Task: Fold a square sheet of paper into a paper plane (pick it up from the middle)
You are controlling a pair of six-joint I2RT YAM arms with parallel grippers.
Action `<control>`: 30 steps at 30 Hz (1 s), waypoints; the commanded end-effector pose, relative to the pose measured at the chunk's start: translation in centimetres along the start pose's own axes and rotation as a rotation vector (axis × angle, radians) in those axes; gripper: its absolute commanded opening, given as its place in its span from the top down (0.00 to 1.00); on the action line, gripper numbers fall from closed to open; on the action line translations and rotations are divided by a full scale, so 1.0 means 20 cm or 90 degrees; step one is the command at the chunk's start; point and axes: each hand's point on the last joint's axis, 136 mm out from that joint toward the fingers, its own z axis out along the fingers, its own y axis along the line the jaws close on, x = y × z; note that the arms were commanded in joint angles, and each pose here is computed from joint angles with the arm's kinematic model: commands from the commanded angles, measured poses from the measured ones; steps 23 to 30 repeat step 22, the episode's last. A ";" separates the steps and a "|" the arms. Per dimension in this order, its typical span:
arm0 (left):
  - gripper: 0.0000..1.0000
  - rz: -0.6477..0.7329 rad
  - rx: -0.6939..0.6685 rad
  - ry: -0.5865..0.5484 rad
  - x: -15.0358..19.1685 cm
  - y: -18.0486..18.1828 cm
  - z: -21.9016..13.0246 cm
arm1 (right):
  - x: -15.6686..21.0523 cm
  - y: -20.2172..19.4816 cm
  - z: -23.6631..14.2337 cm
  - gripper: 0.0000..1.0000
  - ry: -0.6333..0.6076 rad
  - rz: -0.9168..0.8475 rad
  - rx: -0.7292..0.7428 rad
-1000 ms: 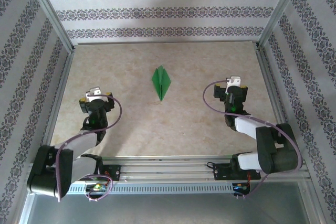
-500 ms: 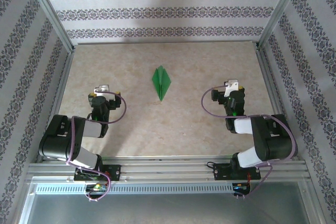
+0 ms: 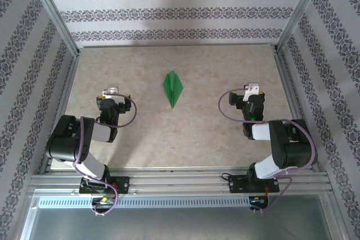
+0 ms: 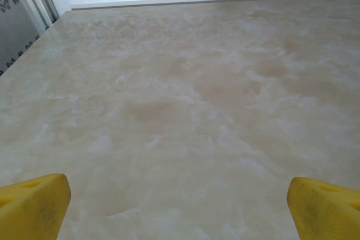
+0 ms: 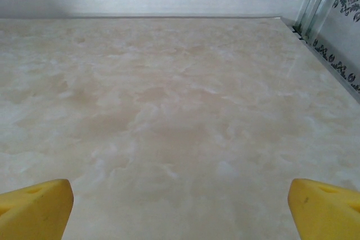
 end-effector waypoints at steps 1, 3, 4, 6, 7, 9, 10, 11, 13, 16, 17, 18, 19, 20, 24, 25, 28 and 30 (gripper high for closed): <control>0.01 0.003 0.016 -0.030 -0.04 0.00 -0.01 | -0.04 0.01 0.01 0.02 -0.012 0.013 -0.009; 0.01 -0.006 -0.017 -0.009 -0.04 0.04 0.02 | -0.03 0.01 0.02 0.02 -0.011 0.013 -0.009; 0.01 -0.016 -0.014 0.000 -0.03 0.05 0.02 | -0.03 0.01 0.01 0.02 -0.011 0.013 -0.008; 0.01 -0.016 -0.019 -0.011 -0.04 0.05 0.02 | -0.04 0.01 0.01 0.02 -0.012 0.013 -0.008; 0.01 -0.018 -0.019 -0.003 -0.03 0.05 0.02 | -0.04 0.01 0.01 0.02 -0.012 0.013 -0.008; 0.01 -0.016 -0.018 -0.007 -0.03 0.05 0.02 | -0.04 0.01 0.01 0.02 -0.012 0.013 -0.009; 0.01 -0.016 -0.018 -0.006 -0.03 0.05 0.02 | -0.04 0.01 0.01 0.02 -0.012 0.012 -0.008; 0.01 -0.018 -0.018 -0.003 -0.03 0.05 0.02 | -0.03 0.01 0.02 0.02 -0.011 0.013 -0.008; 0.01 -0.017 -0.018 -0.006 -0.03 0.05 0.02 | -0.04 0.01 0.01 0.02 -0.012 0.012 -0.009; 0.01 -0.017 -0.017 -0.006 -0.04 0.05 0.02 | -0.03 0.01 0.02 0.02 -0.011 0.013 -0.008; 0.01 -0.019 -0.016 -0.003 -0.03 0.05 0.03 | -0.04 0.01 0.01 0.02 -0.012 0.012 -0.009; 0.01 -0.020 -0.014 -0.001 -0.03 0.05 0.03 | -0.04 0.01 0.01 0.02 -0.012 0.013 -0.009; 0.01 -0.020 -0.014 -0.002 -0.03 0.06 0.03 | -0.04 0.01 0.01 0.02 -0.012 0.013 -0.009; 0.01 -0.020 -0.014 -0.001 -0.03 0.06 0.03 | -0.04 0.01 0.01 0.02 -0.012 0.013 -0.009; 0.01 -0.020 -0.014 -0.002 -0.03 0.06 0.03 | -0.03 0.01 0.01 0.02 -0.011 0.013 -0.009; 0.01 -0.020 -0.014 -0.002 -0.03 0.06 0.03 | -0.03 0.01 0.01 0.02 -0.011 0.013 -0.009; 0.01 -0.020 -0.014 -0.002 -0.03 0.06 0.03 | -0.03 0.01 0.01 0.02 -0.011 0.013 -0.009; 0.01 -0.020 -0.014 -0.002 -0.03 0.06 0.03 | -0.03 0.01 0.01 0.02 -0.011 0.013 -0.009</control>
